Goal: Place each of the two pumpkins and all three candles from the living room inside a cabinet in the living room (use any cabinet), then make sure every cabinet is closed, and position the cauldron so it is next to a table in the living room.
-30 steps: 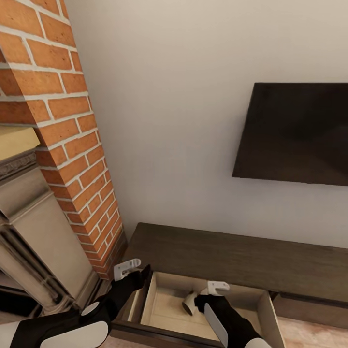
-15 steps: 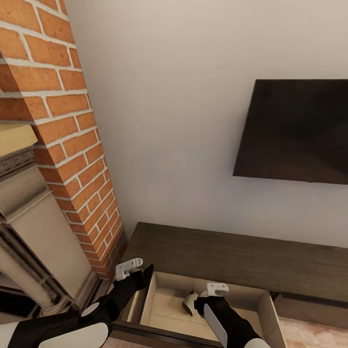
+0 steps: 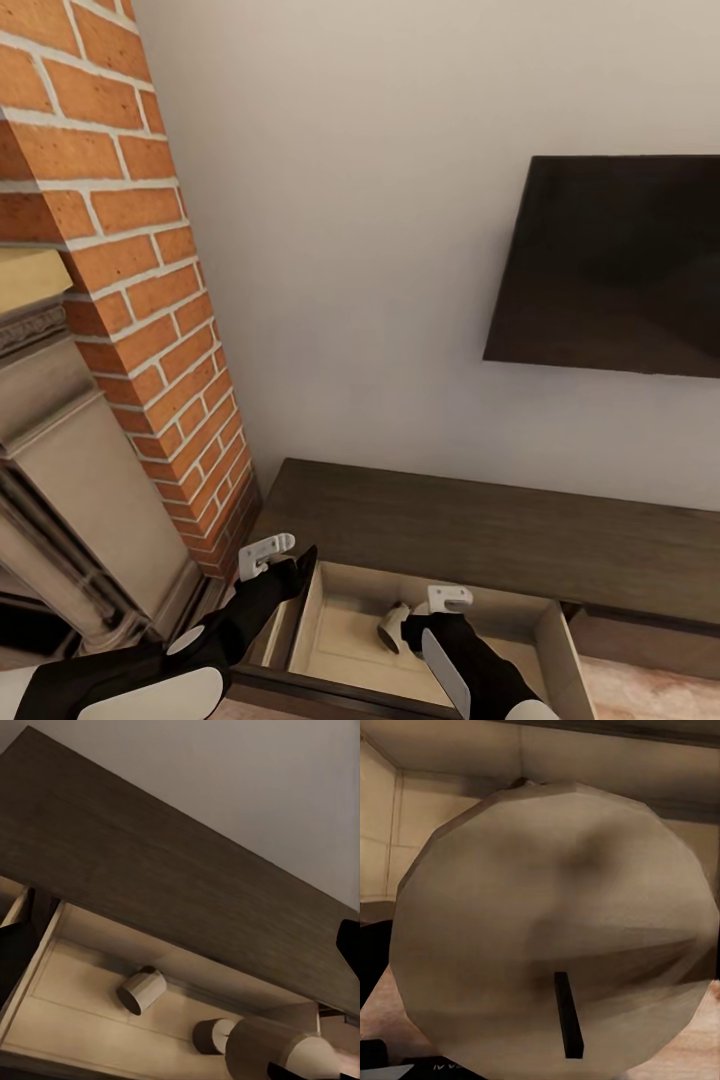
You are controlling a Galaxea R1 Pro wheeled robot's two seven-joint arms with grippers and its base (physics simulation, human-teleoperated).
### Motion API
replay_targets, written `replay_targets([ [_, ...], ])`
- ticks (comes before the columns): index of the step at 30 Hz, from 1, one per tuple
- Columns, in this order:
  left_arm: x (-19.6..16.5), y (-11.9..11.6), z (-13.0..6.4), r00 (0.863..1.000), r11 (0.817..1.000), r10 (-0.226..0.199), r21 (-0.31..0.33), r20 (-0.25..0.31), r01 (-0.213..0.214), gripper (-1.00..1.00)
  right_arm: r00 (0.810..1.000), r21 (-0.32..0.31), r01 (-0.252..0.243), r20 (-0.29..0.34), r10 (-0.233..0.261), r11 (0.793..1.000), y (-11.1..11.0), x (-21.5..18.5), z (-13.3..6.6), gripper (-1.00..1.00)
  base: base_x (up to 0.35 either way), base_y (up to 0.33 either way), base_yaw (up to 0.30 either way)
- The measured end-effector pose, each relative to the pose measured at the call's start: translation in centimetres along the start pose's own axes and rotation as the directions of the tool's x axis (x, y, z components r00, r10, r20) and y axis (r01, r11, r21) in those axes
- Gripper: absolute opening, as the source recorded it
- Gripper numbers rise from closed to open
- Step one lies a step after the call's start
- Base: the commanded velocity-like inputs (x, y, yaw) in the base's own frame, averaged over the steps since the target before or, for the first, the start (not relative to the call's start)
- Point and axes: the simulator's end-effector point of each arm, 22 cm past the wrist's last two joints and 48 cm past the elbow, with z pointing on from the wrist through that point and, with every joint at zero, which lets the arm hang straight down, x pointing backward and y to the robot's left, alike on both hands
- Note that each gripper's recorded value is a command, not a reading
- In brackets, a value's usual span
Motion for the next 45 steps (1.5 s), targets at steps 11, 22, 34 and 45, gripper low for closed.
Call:
replay_targets([
  [11, 0.8, 1.6, 0.8, 1.000, 0.999, 0.000, -0.048, -0.001, 0.000, 1.00, 0.998, -0.081, 0.020, -0.051, -0.024, 0.997, 1.8, 1.3, 1.1, -1.00, 0.000, 0.000, 0.000],
  [22, 1.6, 1.7, 1.5, 1.000, 0.999, -0.004, -0.037, -0.003, 0.004, 1.00, 0.998, -0.079, 0.019, -0.054, -0.024, 0.997, 1.7, 1.7, 2.4, -1.00, 0.000, 0.000, 0.000],
  [34, 2.5, 2.3, 2.5, 1.000, 0.999, -0.005, -0.036, -0.002, 0.005, 1.00, 0.982, -0.086, -0.068, -0.179, 0.051, 0.994, 0.0, -8.3, 1.3, -1.00, 0.000, 0.000, 0.000],
  [45, 3.4, 2.5, 3.1, 1.000, 1.000, -0.012, -0.022, -0.005, 0.012, 1.00, 0.958, -0.114, -0.138, -0.267, 0.103, 0.984, 0.6, -6.4, 2.7, -1.00, 0.000, 0.000, 0.000],
])
